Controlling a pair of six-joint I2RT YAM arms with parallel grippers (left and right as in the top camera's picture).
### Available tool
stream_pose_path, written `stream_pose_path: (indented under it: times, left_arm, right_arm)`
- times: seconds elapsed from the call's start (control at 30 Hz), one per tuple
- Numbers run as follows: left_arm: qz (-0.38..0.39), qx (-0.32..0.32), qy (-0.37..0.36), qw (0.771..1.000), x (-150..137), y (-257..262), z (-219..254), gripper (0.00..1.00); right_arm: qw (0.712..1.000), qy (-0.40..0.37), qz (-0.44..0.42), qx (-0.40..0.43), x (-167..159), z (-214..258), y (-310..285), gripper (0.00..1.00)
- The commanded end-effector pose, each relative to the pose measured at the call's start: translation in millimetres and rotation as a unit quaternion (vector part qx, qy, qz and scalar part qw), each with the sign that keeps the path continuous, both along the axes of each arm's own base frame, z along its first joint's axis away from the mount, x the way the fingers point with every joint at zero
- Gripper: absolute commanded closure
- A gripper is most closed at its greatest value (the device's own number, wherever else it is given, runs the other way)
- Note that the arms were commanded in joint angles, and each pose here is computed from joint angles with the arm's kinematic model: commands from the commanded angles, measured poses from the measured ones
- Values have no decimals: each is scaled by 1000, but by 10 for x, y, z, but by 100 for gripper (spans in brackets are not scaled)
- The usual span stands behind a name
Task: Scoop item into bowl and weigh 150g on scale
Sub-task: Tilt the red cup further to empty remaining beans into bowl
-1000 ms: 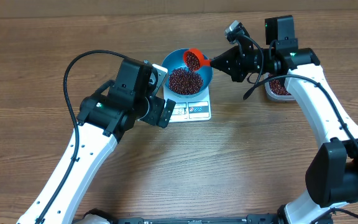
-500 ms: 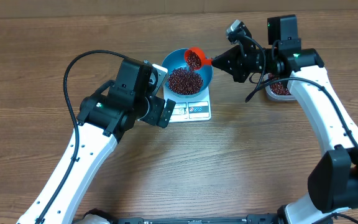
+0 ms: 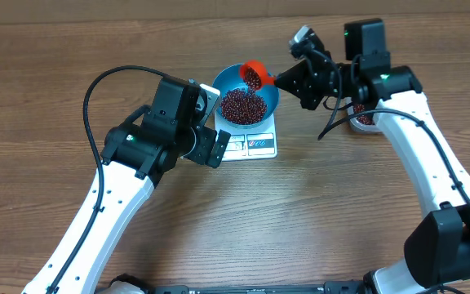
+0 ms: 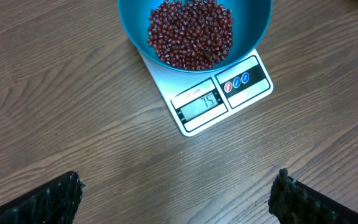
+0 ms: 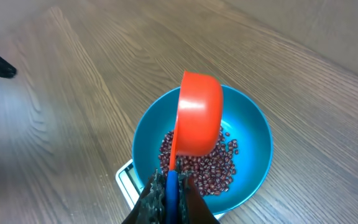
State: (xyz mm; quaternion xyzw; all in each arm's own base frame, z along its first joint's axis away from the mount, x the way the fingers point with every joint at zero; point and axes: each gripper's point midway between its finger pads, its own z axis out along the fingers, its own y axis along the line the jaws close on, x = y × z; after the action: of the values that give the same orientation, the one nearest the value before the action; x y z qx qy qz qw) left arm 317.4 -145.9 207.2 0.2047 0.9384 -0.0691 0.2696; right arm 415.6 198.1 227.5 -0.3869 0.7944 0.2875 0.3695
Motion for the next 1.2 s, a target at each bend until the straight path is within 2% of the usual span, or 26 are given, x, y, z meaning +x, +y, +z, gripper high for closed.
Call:
stream_pose_path:
  times: [0.0, 0.67, 1.17]
  left_arm:
    - [-7, 4, -6, 1000, 31, -10, 26, 0]
    - [-8, 5, -6, 1000, 31, -10, 26, 0]
    - [-7, 4, -6, 1000, 31, -11, 26, 1]
  right_arm:
    - [999, -35, -14, -30, 3, 122, 24, 96]
    - [997, -24, -8, -79, -144, -25, 218, 96]
    - [992, -54, -34, -112, -147, 84, 174, 96]
